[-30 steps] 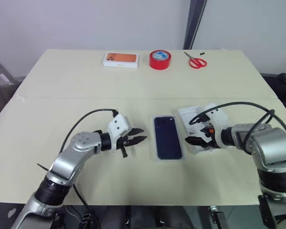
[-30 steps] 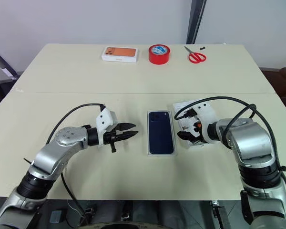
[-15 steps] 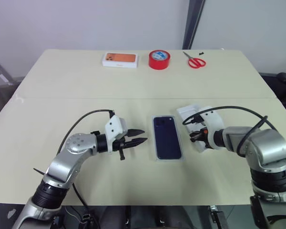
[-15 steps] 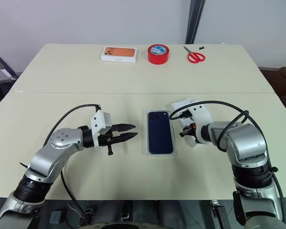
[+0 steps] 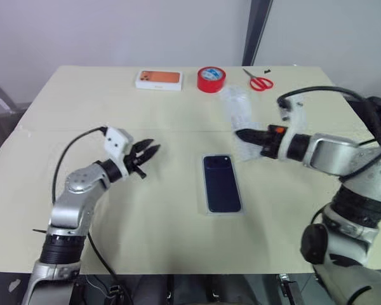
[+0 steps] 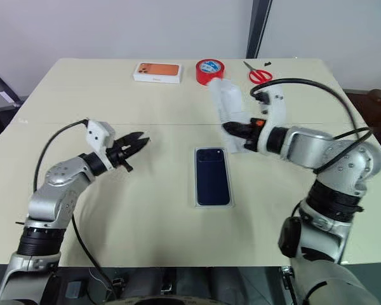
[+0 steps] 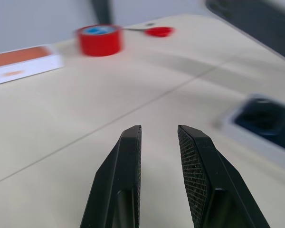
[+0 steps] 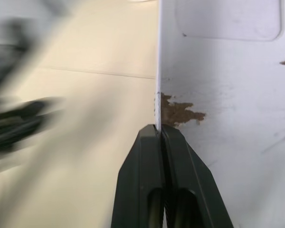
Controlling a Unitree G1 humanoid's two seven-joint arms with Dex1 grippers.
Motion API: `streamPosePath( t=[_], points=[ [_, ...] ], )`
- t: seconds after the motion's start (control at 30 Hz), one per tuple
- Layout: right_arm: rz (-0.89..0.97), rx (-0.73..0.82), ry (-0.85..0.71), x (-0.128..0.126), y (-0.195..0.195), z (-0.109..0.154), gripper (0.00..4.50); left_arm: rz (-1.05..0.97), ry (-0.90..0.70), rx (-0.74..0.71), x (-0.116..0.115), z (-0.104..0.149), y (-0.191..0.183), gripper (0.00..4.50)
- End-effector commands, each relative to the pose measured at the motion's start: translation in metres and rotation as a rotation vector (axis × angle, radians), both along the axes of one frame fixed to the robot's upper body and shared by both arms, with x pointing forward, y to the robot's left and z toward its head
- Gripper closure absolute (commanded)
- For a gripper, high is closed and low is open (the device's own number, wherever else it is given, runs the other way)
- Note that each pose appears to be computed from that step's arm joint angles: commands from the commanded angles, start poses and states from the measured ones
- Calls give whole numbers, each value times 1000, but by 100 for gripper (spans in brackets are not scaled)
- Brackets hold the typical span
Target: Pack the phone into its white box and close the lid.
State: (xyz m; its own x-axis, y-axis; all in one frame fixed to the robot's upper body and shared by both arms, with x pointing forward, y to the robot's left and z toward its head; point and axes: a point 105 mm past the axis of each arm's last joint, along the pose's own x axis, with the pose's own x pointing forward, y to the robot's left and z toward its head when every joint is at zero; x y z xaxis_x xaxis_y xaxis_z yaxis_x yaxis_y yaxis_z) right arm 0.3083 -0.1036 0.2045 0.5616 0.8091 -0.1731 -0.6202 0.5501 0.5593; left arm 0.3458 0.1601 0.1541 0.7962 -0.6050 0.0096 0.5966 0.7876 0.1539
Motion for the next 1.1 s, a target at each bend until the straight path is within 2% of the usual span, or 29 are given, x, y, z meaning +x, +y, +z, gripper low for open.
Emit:
streamPosePath(
  t=[0.03,0.23,0.27,0.4,0.5,0.6,0.63,0.7,0.87,0.93,1.03,1.1],
  points=[
    [116,262,88,-34,40,19,447,42,-59,31,5,11,9,325],
    [-62,478,329,-45,77,1,447,-18,-65,65,-3,8,-4,325],
    [-83,484,357,-47,79,-2,447,-30,-63,64,-4,8,-7,325],
    [-246,384,556,-48,72,-45,447,-128,-43,78,-14,1,-29,325],
    [-280,348,529,-40,58,-47,359,-190,-22,93,-20,-5,-44,325],
    [-216,280,391,-33,48,-34,206,-239,-14,96,-21,-9,-60,325],
    [-186,218,330,-30,41,-30,144,-266,-12,95,-23,-9,-68,325],
    [-140,66,230,-27,23,-24,49,-319,-14,93,-25,-9,-85,325],
    [-155,-229,112,-15,-22,-16,49,-435,-7,94,-31,-9,-123,325],
    [-175,-300,79,-10,-34,-17,49,-482,-1,128,-36,-13,-136,325],
    [-182,-414,8,-5,-45,-17,130,-496,-5,143,-38,-14,-144,325],
    [-173,-513,-44,-4,-51,-20,237,-461,-1,109,-33,-8,-142,325]
  ],
)
